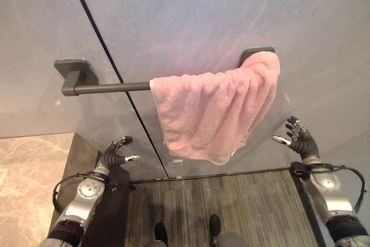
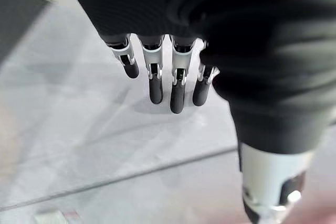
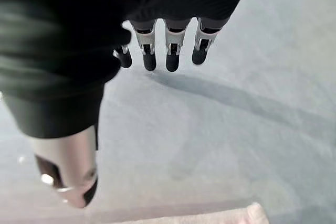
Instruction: Put brush and paste in cup on sink, flatten towel.
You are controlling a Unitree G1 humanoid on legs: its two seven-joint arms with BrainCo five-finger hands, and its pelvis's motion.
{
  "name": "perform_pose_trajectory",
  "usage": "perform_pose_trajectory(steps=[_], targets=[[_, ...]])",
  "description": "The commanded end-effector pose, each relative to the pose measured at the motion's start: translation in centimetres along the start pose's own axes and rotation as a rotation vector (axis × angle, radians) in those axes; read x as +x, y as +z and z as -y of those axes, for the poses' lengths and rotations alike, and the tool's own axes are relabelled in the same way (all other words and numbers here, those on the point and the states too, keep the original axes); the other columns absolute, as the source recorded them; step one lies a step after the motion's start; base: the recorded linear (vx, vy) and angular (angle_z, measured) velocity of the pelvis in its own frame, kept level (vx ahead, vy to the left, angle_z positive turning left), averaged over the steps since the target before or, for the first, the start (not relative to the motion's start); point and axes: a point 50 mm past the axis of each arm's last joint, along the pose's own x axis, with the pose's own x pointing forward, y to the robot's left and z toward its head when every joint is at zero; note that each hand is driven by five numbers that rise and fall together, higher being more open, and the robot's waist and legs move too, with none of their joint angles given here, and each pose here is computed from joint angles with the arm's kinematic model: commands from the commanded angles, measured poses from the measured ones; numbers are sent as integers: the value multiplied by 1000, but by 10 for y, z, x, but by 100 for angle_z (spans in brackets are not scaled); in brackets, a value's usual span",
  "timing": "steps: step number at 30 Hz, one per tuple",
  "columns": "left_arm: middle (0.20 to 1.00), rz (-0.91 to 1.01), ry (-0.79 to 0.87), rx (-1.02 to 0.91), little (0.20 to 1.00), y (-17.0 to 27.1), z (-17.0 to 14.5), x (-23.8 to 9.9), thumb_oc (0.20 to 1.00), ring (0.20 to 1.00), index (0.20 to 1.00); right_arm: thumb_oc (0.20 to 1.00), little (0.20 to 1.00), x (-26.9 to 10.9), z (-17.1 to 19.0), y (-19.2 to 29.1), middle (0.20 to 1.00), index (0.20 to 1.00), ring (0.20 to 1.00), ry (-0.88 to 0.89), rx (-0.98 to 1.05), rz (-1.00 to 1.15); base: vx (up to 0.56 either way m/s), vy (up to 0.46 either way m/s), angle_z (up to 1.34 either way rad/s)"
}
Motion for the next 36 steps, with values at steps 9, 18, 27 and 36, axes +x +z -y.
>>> perform_pose_trajectory(steps=[9,18,27,36], targets=[[1000,468,-246,93,1000,129,11,46,1000,1000,1000,1000,1000,49,-36,84,1000,1000,1000,369,147,197,-8,-11,-1],[1000,601,-295,52,1000,166,43,56,1000,1000,1000,1000,1000,61,-96,124,1000,1000,1000,565,182,302,-15,-11,-2],[1000,586,-270,2,1000,159,48,54,1000,1000,1000,1000,1000,58,-142,143,1000,1000,1000,668,244,376,0,0,0],[200,533,-204,-50,200,141,47,52,200,200,200,200,200,56,-149,148,200,200,200,564,307,429,4,11,0]])
